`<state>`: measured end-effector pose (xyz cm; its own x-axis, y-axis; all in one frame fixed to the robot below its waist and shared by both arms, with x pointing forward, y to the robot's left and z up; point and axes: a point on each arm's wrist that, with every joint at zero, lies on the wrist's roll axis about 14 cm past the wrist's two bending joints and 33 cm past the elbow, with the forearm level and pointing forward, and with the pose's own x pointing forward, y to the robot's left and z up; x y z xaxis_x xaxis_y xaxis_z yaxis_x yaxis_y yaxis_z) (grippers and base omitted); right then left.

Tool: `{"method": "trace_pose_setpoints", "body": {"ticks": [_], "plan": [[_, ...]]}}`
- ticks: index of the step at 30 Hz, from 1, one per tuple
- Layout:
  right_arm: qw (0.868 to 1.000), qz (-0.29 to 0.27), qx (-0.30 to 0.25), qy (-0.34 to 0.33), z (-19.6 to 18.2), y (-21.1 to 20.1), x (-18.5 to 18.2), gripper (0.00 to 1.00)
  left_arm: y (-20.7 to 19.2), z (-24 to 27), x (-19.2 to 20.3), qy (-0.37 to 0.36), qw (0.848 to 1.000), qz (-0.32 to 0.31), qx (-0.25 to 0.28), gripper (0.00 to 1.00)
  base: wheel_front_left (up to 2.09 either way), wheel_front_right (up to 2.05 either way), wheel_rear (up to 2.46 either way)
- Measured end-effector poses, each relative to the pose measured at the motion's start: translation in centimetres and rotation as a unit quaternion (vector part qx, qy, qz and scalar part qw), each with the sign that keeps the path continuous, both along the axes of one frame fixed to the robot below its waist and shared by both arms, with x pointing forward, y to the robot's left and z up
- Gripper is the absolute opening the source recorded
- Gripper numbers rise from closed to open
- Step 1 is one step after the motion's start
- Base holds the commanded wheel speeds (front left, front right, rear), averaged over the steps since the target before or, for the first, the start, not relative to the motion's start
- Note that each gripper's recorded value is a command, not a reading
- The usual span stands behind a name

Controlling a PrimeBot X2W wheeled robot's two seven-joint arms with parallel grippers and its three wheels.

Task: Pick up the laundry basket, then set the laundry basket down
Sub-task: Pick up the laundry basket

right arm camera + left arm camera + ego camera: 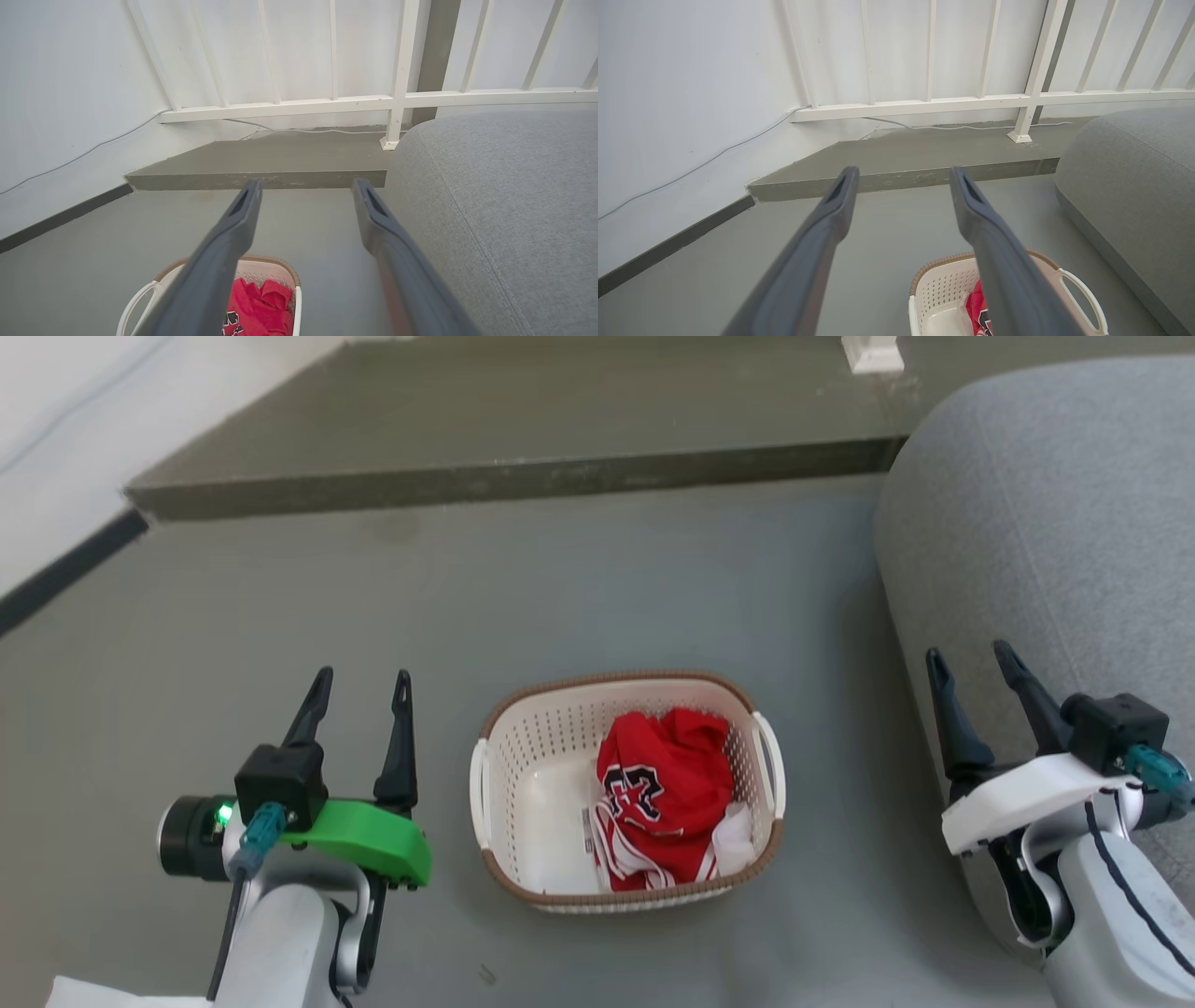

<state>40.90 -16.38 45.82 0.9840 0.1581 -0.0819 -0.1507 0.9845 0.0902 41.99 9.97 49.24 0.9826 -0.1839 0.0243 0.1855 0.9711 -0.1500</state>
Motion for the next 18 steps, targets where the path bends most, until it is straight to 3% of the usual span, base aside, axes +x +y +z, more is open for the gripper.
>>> {"method": "trace_pose_setpoints", "body": {"ticks": [18], "plan": [[0.998, 0.016, 0.0, 0.053, -5.1, 0.5, 4.6, 1.0, -0.6, -5.0, 4.6, 0.052, 0.999, -0.001, -0.002, 1.0, 0.0, 0.0, 0.0]]}}
